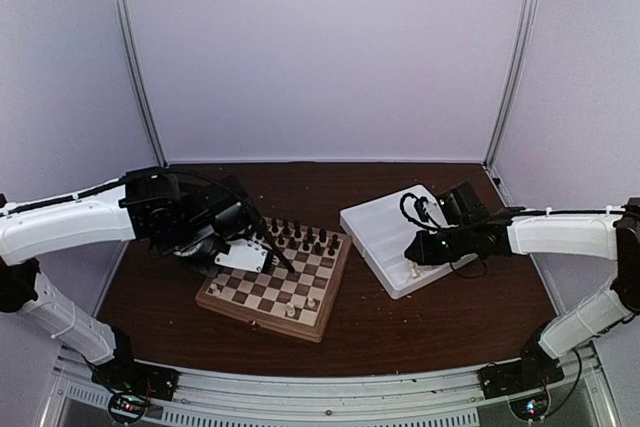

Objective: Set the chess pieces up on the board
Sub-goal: Place the chess piece in the storage box.

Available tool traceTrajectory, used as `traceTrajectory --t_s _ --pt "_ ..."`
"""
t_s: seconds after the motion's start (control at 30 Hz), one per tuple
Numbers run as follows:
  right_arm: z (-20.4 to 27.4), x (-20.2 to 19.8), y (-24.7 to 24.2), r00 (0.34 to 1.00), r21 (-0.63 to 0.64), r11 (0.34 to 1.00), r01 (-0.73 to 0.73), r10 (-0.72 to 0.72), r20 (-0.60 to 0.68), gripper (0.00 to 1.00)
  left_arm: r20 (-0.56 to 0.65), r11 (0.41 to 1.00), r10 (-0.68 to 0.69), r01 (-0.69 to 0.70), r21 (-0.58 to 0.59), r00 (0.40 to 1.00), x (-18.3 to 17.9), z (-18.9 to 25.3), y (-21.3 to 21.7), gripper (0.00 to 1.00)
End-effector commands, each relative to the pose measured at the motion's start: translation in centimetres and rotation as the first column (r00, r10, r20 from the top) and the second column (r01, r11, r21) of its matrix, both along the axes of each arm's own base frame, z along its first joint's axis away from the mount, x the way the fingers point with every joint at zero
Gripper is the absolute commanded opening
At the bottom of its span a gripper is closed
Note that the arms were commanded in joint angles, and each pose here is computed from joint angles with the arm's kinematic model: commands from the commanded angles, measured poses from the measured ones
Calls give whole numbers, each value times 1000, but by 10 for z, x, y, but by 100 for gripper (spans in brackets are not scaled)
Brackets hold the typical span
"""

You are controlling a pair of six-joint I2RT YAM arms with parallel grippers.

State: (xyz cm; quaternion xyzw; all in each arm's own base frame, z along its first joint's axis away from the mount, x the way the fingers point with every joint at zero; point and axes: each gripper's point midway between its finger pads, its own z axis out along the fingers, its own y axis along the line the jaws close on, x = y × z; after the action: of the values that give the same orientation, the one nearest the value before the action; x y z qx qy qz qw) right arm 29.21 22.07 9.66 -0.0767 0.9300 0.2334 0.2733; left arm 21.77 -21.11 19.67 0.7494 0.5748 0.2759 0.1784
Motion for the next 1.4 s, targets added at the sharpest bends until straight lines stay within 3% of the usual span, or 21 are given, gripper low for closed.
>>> traceTrajectory --t_s 0.0,0.17,0.47,0.57,0.7,0.93,1.03,1.13,1.23,1.37 --pt "-9 11 1 1000 -20 1000 17 -17 -2 0 -48 976 -19 8 -217 999 -13 8 -21 0" --pt "-20 10 1 999 -36 999 16 -17 -27 0 -88 953 -27 -1 -303 996 -24 8 -24 0" --pt "-26 5 -3 999 -50 999 19 -21 -45 1 -103 956 20 -49 -288 995 -23 -3 -21 0" --pt "-25 4 -5 999 -54 998 22 -25 -43 5 -102 953 23 -53 -299 995 -24 -2 -20 0" --pt "-16 3 -7 999 -48 999 24 -25 -21 18 -102 942 31 -63 -329 994 -25 3 -21 0" --pt "11 0 -14 998 -51 998 21 -18 61 27 -152 865 60 -127 -486 987 -31 13 -33 0" --pt "18 -2 -18 997 -56 998 24 -20 80 28 -182 817 81 -170 -552 980 -34 15 -36 0" --pt "28 -3 -18 994 -52 999 16 -10 109 32 -205 725 156 -253 -641 966 -27 24 -39 0" --pt "38 -5 -13 990 -44 999 -5 11 140 33 -257 586 281 -377 -717 925 -11 36 -38 0" --pt "54 -8 7 978 -6 997 -76 76 192 33 -482 390 317 -575 -719 817 -4 42 -43 0"
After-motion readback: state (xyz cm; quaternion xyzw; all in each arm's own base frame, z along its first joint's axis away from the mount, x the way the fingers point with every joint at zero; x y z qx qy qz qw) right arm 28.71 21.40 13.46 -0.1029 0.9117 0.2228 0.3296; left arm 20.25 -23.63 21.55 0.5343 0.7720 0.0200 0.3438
